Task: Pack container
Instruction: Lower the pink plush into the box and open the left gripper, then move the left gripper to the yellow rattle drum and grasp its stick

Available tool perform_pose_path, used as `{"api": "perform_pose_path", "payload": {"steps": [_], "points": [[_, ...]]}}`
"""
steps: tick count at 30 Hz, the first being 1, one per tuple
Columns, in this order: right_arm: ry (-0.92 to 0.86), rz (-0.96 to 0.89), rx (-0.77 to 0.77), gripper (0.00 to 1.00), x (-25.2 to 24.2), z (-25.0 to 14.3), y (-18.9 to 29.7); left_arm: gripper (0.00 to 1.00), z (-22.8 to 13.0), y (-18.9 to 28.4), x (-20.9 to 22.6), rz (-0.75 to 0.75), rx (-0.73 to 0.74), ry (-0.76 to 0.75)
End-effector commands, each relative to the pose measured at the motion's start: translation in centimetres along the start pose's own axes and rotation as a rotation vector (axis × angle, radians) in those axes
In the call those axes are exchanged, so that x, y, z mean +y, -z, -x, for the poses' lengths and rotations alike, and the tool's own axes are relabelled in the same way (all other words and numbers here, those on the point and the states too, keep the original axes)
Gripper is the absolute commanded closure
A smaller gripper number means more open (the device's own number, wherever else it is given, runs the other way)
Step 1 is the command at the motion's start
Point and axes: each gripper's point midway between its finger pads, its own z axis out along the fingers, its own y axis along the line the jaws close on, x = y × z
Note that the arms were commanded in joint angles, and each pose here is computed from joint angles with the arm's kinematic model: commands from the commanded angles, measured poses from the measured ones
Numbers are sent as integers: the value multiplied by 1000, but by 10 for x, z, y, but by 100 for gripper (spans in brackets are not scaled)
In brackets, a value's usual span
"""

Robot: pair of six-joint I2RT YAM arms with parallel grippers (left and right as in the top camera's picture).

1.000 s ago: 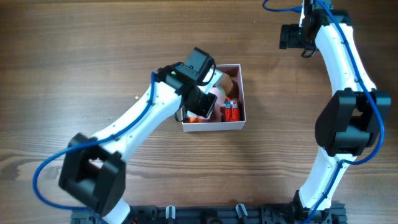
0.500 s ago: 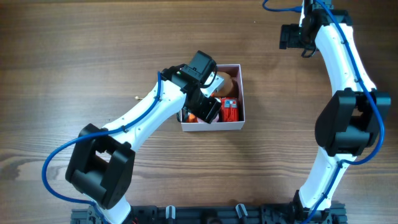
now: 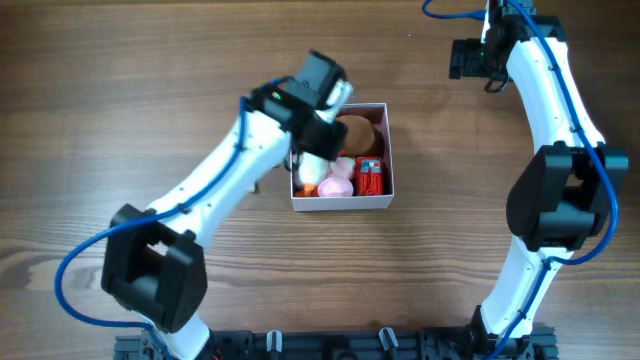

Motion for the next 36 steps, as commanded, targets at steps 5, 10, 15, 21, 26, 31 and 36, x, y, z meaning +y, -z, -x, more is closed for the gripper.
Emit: {"api": "perform_pose_path", "payload": {"steps": [5,10,15,21,26,31,36], "points": [[-13,-12,-59,0,-3,14,21,33,-29,15,108,154,99,491],[-13,-12,-59,1,-3,14,21,34,-61,-1,129,176,171,553],[-13,-12,-59,0,-3,14,21,33,-87,-26,121,134,224,559],[-13,-12,-59,1,-3,14,21,36,-105,-46,119,120,233,581],[-13,-12,-59,1,-3,14,21,40,-111,-55,121,129,220,634],[-13,-12,-59,0,-3,14,21,41,-112,-63,126,144,190,629],[-13,-12,-59,0,-3,14,21,41,-120,-72,131,170,175,621]]}}
